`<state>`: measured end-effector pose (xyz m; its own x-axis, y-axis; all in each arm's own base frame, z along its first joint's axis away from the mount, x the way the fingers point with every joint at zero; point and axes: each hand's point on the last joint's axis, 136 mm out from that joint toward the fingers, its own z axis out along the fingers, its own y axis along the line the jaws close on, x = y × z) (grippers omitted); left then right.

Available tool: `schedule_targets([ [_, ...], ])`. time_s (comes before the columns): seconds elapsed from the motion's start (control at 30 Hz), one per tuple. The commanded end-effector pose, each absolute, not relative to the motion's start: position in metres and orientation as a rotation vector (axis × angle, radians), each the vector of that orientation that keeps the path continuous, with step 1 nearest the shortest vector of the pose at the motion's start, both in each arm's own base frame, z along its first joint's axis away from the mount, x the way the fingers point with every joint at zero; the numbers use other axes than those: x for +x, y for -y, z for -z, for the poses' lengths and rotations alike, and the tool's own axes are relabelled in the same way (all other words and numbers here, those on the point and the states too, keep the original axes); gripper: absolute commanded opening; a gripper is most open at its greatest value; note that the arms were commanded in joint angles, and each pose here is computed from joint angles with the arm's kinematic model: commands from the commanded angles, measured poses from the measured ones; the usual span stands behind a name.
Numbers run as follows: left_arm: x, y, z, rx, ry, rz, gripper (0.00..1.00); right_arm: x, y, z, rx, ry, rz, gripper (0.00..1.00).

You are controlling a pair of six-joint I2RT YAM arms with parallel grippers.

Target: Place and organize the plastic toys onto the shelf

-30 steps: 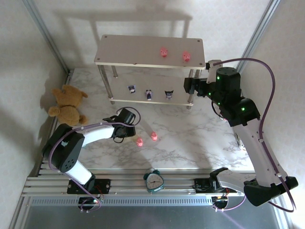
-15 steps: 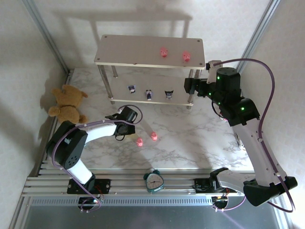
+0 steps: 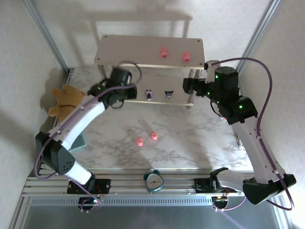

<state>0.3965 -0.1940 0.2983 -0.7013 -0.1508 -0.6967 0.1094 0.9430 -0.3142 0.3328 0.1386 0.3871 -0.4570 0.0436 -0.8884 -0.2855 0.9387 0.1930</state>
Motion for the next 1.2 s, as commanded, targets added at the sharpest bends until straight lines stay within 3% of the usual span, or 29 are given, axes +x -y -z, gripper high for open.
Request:
schedule_targets([
  [0.0, 0.393, 0.179, -0.345, 0.07, -2.299, 0.449, 0.2, 0.335, -0.143, -0.396, -0.172, -2.002, -0.424, 0.98],
  [0.13, 0.422, 0.163, -0.404, 0.073, -2.172, 0.527, 0.21, 0.335, -0.146, -0.399, -0.176, -1.998, -0.444, 0.98],
  [0.23, 0.445, 0.149, -0.412, 0.071, -2.167, 0.519, 0.21, 0.335, -0.147, -0.404, -0.176, -1.989, -0.451, 0.98],
  [0.5, 0.487, 0.124, -0.397, 0.028, -2.176, 0.526, 0.2, 0.336, -0.148, -0.41, -0.178, -1.978, -0.461, 0.98],
  [0.93, 0.499, 0.109, -0.396, 0.0, -2.157, 0.504, 0.21, 0.341, -0.158, -0.408, -0.181, -1.987, -0.514, 0.97],
  [1.17, 0.502, 0.102, -0.385, -0.018, -2.189, 0.463, 0.35, 0.339, -0.157, -0.412, -0.172, -1.977, -0.518, 0.97],
])
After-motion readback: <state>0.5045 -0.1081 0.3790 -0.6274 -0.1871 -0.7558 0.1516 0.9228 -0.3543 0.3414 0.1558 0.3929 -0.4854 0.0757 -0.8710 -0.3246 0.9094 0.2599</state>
